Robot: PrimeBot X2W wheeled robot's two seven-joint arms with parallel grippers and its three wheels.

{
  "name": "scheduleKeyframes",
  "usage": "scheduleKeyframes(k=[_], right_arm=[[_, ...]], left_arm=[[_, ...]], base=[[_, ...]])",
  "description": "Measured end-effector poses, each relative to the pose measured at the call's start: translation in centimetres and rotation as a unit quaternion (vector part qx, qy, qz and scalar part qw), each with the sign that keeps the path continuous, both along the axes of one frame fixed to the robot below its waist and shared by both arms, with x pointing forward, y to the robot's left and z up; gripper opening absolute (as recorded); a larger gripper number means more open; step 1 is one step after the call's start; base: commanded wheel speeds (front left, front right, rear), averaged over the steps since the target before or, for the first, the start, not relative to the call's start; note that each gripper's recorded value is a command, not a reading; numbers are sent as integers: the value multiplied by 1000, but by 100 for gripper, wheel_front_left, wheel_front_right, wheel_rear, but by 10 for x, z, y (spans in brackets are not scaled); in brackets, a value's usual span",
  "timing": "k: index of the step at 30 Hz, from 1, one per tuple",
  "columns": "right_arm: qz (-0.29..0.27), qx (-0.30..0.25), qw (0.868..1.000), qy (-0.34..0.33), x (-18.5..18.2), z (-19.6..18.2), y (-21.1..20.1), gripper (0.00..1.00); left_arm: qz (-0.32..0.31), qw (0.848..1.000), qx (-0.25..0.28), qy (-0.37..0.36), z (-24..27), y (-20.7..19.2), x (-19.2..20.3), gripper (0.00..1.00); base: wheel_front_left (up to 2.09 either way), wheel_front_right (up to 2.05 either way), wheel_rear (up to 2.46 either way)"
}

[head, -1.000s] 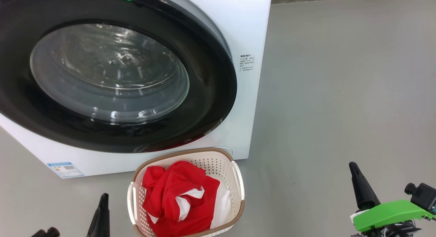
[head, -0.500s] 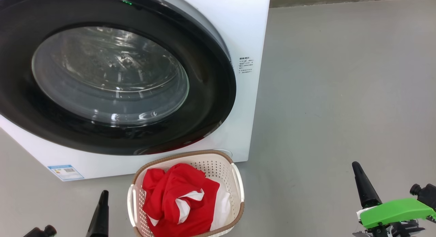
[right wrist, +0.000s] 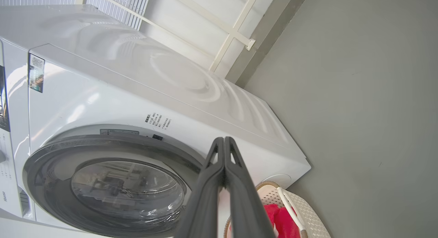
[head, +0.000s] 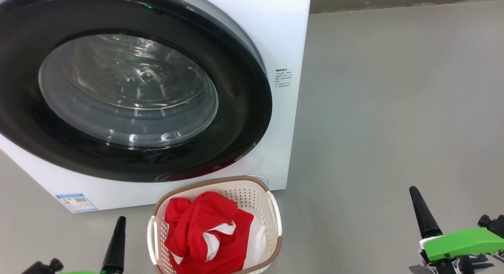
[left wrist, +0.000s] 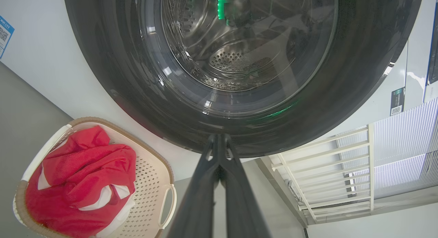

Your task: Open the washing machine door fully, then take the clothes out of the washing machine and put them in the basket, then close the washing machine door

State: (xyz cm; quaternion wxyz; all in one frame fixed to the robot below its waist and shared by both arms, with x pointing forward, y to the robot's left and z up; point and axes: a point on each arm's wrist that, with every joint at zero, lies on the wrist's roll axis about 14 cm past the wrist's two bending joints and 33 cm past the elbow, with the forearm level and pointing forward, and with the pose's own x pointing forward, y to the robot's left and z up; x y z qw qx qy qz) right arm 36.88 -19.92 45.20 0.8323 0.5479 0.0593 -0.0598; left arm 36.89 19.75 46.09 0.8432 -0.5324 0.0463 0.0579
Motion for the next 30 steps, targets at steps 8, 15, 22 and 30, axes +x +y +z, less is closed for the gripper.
scheduleKeyframes(k=[8, 15, 22, 30], right_arm=[[-4, 40, 999, -7, 2, 5, 1, 0], [-8, 72, 997, -12, 2, 8, 0, 0], [-14, 104, 994, -22, 4, 14, -3, 0], [-16, 140, 990, -28, 4, 17, -3, 0]], left_arm=[[-2, 999, -40, 0, 1, -2, 0, 0], [-2, 997, -77, -3, 2, -4, 0, 0], [-3, 993, -114, -14, 9, -6, 4, 0], [-6, 988, -156, -17, 11, -8, 4, 0]], base=[[0, 0, 0], [0, 0, 0], [0, 0, 0], [0, 0, 0]])
